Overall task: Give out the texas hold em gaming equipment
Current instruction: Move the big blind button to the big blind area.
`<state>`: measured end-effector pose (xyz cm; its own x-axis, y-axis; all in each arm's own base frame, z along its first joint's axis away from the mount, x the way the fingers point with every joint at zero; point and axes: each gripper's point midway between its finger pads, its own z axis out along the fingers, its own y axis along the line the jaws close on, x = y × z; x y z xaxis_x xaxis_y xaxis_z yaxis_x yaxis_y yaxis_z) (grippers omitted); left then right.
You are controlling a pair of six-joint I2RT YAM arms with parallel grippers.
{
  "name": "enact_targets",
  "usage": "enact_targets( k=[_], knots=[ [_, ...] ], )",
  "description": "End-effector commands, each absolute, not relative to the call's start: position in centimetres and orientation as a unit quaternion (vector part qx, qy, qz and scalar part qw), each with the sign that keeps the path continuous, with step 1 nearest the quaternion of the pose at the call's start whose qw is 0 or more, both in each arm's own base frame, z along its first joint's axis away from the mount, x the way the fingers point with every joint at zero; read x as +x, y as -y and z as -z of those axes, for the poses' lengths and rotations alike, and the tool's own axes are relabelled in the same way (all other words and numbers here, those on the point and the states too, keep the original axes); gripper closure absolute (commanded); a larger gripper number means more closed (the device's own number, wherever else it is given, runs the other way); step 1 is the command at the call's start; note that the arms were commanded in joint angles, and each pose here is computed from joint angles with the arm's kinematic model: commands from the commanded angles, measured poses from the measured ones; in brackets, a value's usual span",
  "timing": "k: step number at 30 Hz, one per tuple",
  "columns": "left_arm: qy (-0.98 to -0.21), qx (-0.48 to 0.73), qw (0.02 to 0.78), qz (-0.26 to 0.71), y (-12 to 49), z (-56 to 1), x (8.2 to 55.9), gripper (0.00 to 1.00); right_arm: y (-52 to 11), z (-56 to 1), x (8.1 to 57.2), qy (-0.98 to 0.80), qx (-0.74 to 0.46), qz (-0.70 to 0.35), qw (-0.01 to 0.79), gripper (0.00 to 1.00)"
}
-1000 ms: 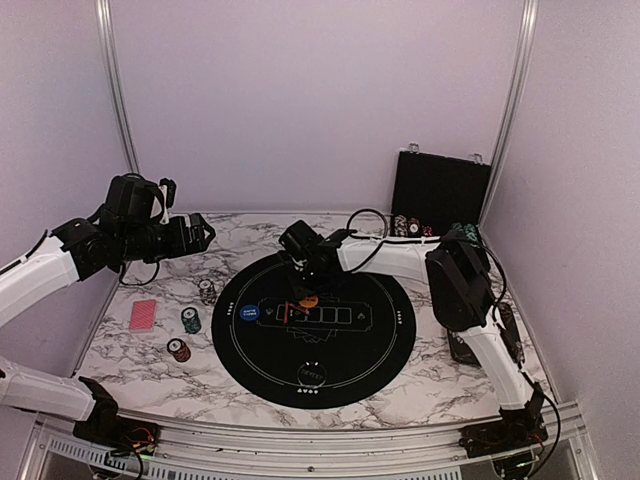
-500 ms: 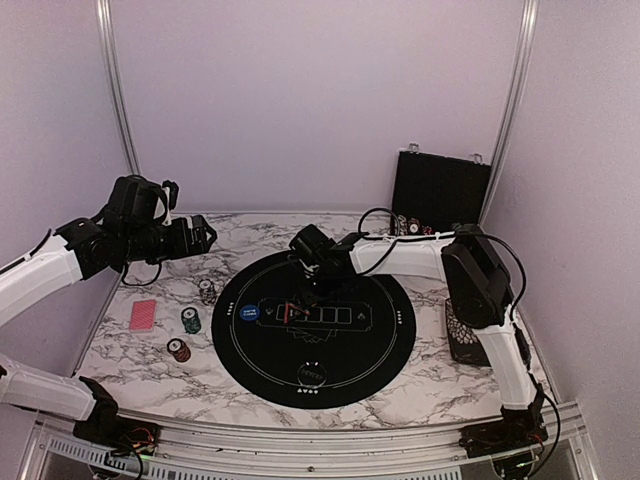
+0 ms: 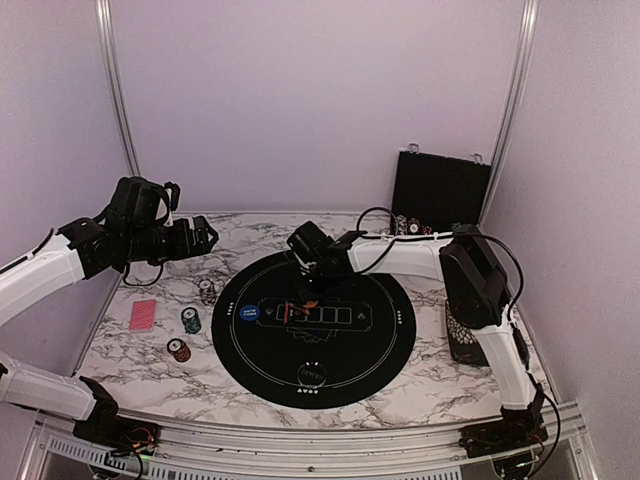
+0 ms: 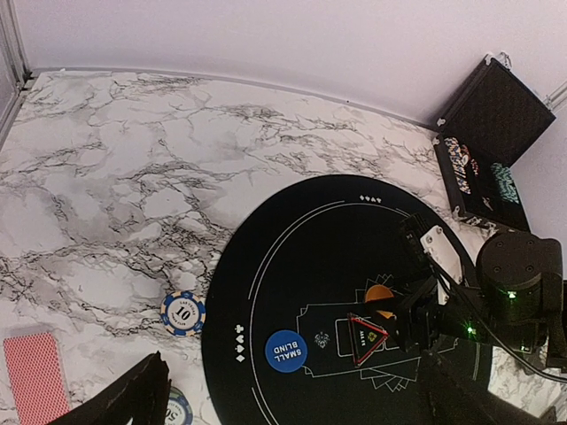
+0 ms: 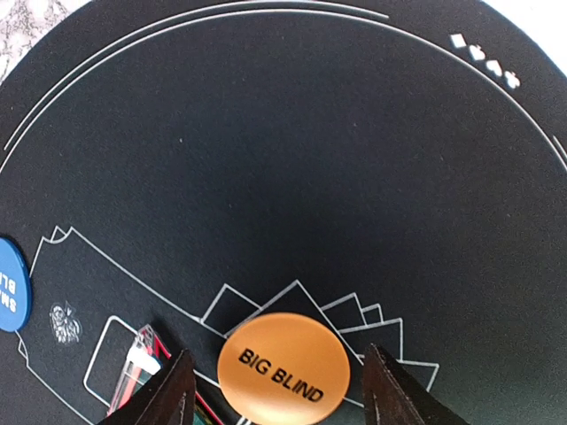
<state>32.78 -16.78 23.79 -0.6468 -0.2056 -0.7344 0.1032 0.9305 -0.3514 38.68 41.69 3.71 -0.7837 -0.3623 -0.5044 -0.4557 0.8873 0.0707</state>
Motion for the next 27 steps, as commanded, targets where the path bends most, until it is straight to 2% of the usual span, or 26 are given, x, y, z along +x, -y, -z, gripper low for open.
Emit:
enact_targets(
  k=[1,12,27],
  knots=[
    [-0.886,-0.029,0.423,0.187,16.8,-24.2,33.1,0.01,-42.7,-3.3,38.9,-0.939,-0.215,-0.101,0.248,0.38],
    [-0.887,-0.030,0.421,0.189,16.9,-24.1,33.1,0.01,-41.1,-2.7,38.8,-0.945,-0.199,-0.082,0.246,0.44],
    [-0.887,-0.031,0.421,0.188,16.9,-24.0,33.1,0.01,-40.7,-2.1,37.5,-0.948,-0.202,-0.060,0.239,0.47]
  ],
)
